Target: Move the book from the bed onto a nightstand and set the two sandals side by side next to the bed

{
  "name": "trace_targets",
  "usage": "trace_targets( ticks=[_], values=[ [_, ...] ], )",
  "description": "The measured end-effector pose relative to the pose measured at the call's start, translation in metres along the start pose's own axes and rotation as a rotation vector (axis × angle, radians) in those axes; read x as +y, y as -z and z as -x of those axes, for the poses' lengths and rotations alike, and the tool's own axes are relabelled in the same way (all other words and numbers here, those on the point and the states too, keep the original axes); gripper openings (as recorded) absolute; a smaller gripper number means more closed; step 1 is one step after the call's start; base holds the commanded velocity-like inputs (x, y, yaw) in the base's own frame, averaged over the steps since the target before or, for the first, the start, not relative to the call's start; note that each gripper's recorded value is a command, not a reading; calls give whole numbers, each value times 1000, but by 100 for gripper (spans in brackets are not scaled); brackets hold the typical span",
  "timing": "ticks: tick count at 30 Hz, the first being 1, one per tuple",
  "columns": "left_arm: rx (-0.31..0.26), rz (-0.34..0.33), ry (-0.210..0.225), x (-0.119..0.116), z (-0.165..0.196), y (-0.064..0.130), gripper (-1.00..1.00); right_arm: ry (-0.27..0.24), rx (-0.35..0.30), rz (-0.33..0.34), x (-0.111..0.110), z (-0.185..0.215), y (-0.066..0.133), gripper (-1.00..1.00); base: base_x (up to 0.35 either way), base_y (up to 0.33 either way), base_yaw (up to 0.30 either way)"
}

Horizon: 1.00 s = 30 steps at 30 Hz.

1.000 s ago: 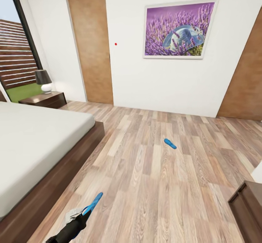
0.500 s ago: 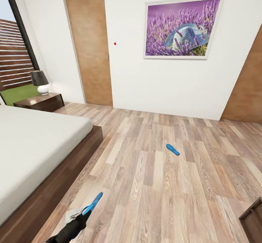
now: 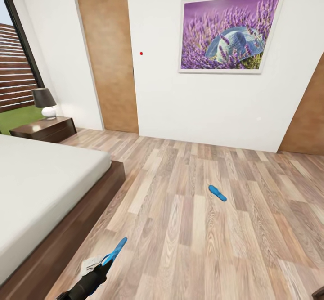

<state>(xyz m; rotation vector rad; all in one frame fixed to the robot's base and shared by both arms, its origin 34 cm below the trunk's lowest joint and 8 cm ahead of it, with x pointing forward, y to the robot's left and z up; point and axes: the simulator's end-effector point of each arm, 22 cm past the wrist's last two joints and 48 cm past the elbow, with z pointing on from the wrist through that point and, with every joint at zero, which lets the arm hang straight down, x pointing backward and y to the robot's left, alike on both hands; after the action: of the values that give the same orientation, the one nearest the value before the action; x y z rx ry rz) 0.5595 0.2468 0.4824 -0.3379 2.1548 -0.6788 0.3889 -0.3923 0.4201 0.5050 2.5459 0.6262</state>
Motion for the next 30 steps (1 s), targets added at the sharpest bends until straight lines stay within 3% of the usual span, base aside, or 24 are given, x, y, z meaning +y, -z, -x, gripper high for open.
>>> trace_targets(
  ticks=[30],
  values=[
    [0,0,0,0,0,0,-100,0,0,0,0,0,0,100,333,0,0]
  ],
)
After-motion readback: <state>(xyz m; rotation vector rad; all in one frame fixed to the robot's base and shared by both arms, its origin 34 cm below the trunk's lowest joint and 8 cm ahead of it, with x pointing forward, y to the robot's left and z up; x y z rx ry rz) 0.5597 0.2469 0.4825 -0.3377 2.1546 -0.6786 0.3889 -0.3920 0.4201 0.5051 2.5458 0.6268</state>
